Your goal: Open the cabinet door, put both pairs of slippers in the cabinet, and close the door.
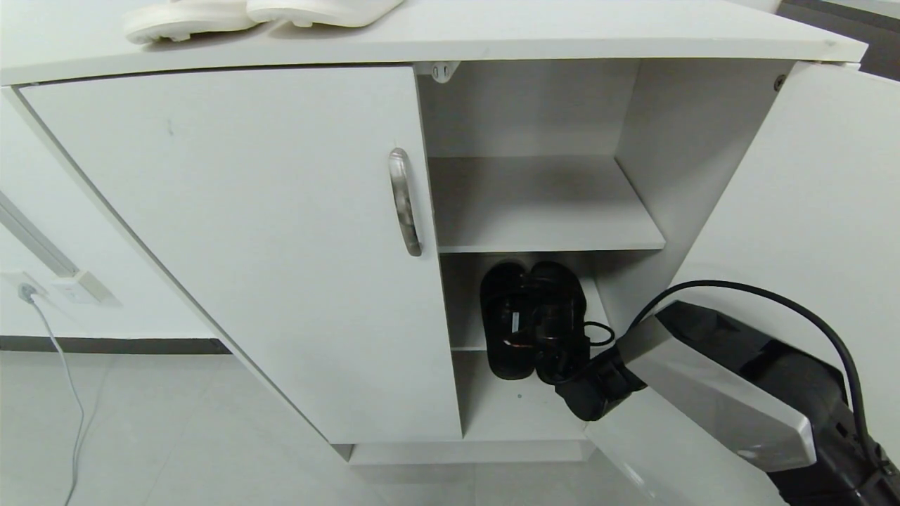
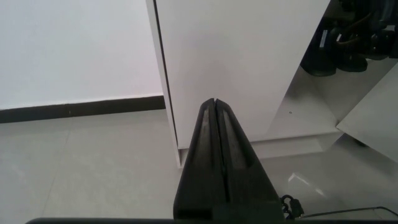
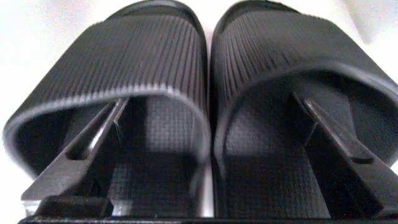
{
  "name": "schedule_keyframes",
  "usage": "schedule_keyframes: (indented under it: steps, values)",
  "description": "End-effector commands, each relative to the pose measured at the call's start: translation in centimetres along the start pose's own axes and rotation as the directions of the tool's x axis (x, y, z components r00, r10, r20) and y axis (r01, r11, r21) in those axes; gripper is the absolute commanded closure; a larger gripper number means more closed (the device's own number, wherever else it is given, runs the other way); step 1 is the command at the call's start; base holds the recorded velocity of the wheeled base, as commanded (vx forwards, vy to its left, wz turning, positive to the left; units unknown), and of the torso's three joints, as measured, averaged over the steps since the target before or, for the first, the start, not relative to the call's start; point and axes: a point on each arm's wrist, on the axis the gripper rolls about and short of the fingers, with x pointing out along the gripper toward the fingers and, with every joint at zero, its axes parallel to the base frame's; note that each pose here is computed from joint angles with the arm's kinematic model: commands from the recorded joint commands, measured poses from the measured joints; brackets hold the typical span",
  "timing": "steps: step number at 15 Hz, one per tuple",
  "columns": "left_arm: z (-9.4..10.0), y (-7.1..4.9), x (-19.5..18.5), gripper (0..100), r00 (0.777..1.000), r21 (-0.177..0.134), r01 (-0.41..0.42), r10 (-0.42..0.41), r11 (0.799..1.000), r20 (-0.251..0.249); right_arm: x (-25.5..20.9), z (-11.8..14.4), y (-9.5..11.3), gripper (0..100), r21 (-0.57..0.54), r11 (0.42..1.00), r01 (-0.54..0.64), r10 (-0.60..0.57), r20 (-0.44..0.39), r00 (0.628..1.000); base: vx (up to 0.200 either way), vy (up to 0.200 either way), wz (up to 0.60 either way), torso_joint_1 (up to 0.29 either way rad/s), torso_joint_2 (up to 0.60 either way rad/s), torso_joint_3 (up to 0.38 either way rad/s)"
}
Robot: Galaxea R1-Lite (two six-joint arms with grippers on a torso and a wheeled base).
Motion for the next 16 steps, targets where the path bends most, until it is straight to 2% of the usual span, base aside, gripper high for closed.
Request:
schedule_keyframes:
  steps: [1,4,10,12,16]
  values:
    - [0.0,0.0,0.0,100,1.000,0.000,-0.002,0.002,1.000,-0.002,-2.4,2.2,0.0,0,0.018,1.000,-0.023,0.023,0.029,0.999,0.000,0.000,0.00,0.000,0.00,0.000]
    - [0.0,0.0,0.0,100,1.000,0.000,0.000,0.000,1.000,-0.002,-6.5,3.0,-0.3,0,0.019,0.998,-0.067,0.066,0.033,0.997,0.000,0.000,0.00,0.000,0.00,0.000]
    - [0.0,0.0,0.0,100,1.000,-0.002,0.000,0.000,1.000,-0.002,-18.0,3.3,-2.3,0,-0.046,0.975,-0.217,0.214,-0.051,0.975,0.000,0.000,0.00,0.000,0.00,0.000]
    - [0.0,0.0,0.0,100,1.000,-0.002,0.000,0.000,1.000,-0.002,-19.3,3.6,-3.0,0,-0.051,0.972,-0.231,0.227,-0.063,0.972,0.000,0.000,0.00,0.000,0.00,0.000]
    - [0.0,0.0,0.0,100,1.000,-0.003,0.000,0.000,1.000,-0.002,-19.5,3.5,-3.0,0,-0.056,0.971,-0.232,0.229,-0.064,0.971,0.000,0.000,0.00,0.000,0.00,0.000]
